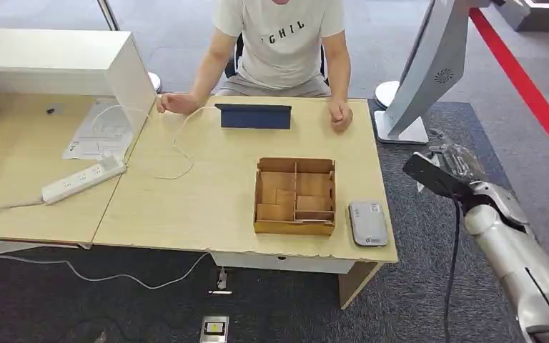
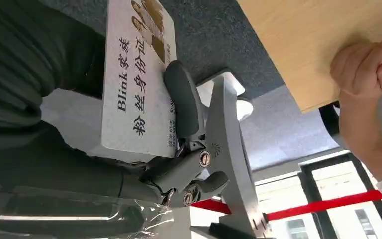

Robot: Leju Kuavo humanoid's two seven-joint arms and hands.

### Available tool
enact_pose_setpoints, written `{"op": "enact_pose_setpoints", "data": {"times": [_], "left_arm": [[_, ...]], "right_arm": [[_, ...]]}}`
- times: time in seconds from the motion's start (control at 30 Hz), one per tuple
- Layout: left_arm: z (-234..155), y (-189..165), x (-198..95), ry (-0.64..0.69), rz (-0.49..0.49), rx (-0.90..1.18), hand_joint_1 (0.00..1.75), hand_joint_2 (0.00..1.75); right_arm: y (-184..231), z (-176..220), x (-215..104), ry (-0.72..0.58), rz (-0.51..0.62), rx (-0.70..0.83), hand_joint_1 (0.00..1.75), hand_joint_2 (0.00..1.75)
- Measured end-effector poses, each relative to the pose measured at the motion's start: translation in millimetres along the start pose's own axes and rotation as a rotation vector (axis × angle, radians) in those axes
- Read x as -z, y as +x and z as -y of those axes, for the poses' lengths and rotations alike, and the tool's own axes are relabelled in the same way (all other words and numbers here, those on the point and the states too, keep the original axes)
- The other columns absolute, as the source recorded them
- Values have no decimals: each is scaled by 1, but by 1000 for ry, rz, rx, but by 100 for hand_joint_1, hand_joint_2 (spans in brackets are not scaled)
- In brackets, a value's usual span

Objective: Pass the card to the sensor for recognition and then transmit it.

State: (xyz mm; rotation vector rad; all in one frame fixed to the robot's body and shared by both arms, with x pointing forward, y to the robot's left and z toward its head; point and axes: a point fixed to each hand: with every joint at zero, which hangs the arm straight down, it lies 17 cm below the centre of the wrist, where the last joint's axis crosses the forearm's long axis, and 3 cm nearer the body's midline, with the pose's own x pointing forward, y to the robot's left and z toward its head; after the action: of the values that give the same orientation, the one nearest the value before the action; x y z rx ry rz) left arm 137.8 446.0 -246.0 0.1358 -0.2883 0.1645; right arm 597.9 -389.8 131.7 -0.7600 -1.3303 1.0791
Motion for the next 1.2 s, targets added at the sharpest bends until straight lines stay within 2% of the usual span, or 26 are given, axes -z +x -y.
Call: {"op": "enact_pose_setpoints", "data": {"times": [0.3, 0.97, 1.2], "left_arm": [[0, -1, 0, -1, -2, 11, 0, 0], [1, 3, 0, -2, 17, -12, 0, 0], [1, 6, 0, -4, 35, -13, 0, 0]], "right_arm": [[2, -15, -4, 22, 10, -3, 175, 175], [-11, -97, -37, 117, -43, 92, 175, 175], [14, -104, -36, 124, -5, 89, 175, 175]]}}
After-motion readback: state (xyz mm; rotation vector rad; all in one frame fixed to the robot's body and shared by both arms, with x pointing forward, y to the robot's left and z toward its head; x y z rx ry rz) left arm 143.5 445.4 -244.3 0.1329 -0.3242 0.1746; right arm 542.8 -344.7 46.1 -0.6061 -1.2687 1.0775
